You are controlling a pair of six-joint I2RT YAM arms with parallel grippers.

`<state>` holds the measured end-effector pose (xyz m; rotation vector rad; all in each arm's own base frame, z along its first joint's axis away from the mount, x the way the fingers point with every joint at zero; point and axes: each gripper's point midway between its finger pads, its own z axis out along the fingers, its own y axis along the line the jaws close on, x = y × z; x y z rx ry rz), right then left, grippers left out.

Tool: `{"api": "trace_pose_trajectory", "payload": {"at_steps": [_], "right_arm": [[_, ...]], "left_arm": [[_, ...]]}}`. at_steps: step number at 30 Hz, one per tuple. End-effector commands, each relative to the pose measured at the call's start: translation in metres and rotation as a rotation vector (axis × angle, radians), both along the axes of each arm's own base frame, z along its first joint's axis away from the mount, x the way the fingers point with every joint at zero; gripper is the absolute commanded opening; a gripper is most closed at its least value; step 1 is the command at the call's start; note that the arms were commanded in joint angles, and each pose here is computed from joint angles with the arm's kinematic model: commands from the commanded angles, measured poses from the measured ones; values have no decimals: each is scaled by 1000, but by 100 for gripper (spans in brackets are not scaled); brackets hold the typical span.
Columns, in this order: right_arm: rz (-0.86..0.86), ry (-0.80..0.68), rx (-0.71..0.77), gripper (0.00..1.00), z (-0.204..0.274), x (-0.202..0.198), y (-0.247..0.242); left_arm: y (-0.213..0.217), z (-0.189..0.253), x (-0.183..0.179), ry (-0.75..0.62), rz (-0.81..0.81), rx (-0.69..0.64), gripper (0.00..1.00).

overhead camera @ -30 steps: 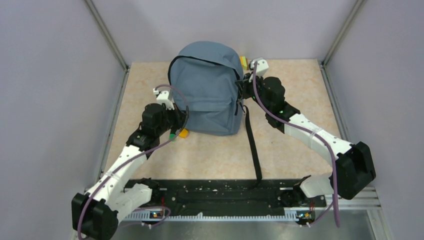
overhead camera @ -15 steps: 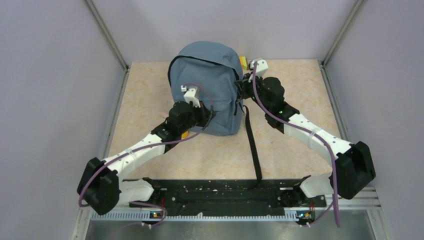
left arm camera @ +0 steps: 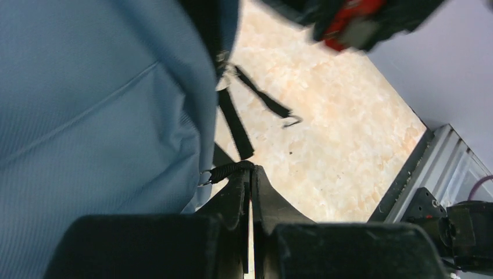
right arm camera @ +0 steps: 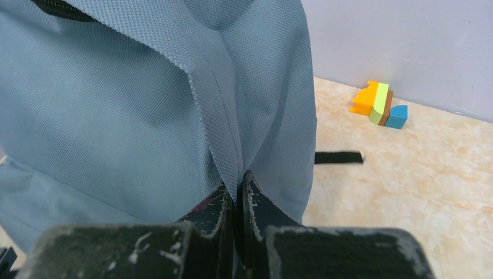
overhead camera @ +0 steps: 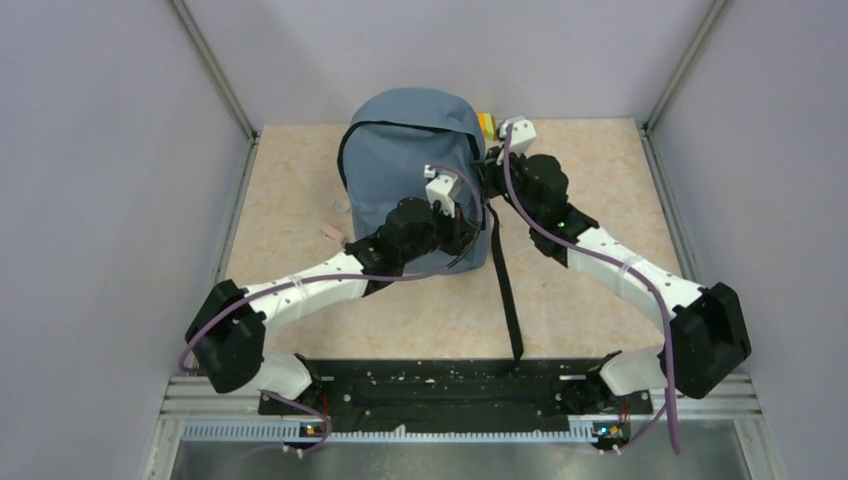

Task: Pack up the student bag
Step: Unzip the student bag at the center of the board.

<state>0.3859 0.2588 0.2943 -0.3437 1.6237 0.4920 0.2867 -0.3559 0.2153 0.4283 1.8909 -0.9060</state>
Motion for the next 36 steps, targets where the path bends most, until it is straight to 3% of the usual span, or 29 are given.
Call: {"api": "trace_pose_trajectory", "payload": {"at_steps": [1, 9, 10, 13, 16, 19, 22, 25, 30, 36], "right_arm": [[69, -58, 33, 0, 22, -9, 21], [64, -68, 25, 0, 28, -12, 16], [61, -72, 25, 1, 30, -13, 15], [55, -84, 25, 11, 36, -18, 10], [49, -90, 22, 33, 38, -23, 4], [42, -96, 21, 54, 41, -29, -2], [36, -95, 17, 68, 43, -35, -8], [28, -85, 12, 73, 43, -42, -15], [21, -58, 40, 77, 39, -57, -26], [36, 29, 124, 78, 21, -79, -32]], "left_arm": [[-46, 55, -23, -155, -192, -82, 0], [-28, 52, -21, -205, -128, 0, 0], [-22, 52, -22, -211, -115, 13, 5], [-1, 49, -21, -219, -59, 76, 37], [22, 48, -26, -225, -23, 133, 63], [45, 50, -32, -230, 11, 182, 76], [65, 57, -38, -251, 32, 222, 81], [82, 58, -38, -280, 55, 307, 83], [112, 51, -21, -310, 149, 517, 83], [132, 54, 0, -355, 280, 637, 83]]}}
